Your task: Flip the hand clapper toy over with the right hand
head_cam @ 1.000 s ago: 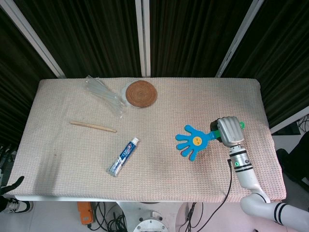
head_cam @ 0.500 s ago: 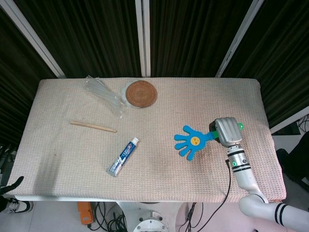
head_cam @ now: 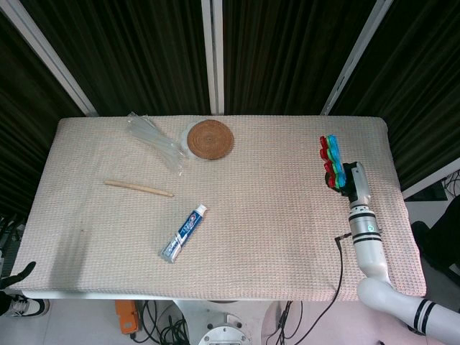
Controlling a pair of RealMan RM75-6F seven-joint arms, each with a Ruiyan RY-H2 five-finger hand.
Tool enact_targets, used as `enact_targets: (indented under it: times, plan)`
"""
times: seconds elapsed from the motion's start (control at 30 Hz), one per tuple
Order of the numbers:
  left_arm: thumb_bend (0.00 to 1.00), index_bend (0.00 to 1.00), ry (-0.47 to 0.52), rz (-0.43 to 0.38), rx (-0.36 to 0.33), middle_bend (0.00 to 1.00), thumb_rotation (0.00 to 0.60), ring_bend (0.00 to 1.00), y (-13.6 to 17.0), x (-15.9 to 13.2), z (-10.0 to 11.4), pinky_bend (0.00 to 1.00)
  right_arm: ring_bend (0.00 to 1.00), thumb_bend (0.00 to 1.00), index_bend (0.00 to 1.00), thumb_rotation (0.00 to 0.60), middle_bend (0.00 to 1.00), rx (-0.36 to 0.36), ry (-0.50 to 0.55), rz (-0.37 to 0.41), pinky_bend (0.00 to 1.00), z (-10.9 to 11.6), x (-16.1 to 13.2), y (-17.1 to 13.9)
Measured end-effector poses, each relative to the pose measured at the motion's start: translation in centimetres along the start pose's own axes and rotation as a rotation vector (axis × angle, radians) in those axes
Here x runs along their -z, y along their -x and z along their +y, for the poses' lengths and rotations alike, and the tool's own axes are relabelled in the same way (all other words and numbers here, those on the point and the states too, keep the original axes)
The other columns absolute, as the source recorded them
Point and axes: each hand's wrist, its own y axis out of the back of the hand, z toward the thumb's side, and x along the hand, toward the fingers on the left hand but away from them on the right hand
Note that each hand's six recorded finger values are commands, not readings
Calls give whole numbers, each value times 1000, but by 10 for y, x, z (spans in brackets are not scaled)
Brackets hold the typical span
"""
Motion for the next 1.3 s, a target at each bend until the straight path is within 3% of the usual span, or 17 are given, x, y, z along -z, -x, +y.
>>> enact_targets:
  times: [0.07,0.17,0.4,0.5,0.6,0.67,0.77,1.1,1.2,1.3]
  plan:
    - [192,109,0,2,3,34,600,0,0,0,-1,93,1000,851,1000,600,1000,-7,-104,22,1000,-1,0,1]
    - [192,109,1,4,7,35,600,0,0,1,-1,94,1000,864,1000,600,1000,-16,-346,67,1000,-3,1,2]
    - [192,109,3,4,9,34,600,0,1,1,-2,94,1000,847,1000,600,1000,-15,-1050,183,1000,-14,10,1]
    - [192,109,2,6,7,34,600,0,2,2,-1,93,1000,844,1000,600,1000,-23,-1223,198,1000,-19,16,0]
    - [192,109,-1,6,4,34,600,0,2,2,0,93,1000,843,1000,600,1000,-30,-1254,188,1000,-22,17,-1]
    - [192,109,-1,7,4,34,600,0,2,2,0,92,1000,842,1000,600,1000,-32,-1213,180,1000,-23,15,-2]
    - [192,109,-2,5,2,34,600,0,2,2,0,91,1000,847,1000,600,1000,-33,-1040,154,1000,-23,11,-2]
    - [192,109,-1,7,5,34,600,0,2,3,-2,91,1000,849,1000,600,1000,-34,-31,2,1000,-6,-10,3]
    - [192,109,0,5,5,34,600,0,2,2,-2,90,1000,849,1000,600,1000,-50,148,-48,1000,-3,-10,3]
    - [192,109,0,6,7,34,600,0,2,2,-2,90,1000,871,1000,600,1000,-71,189,-75,1000,-5,-7,1]
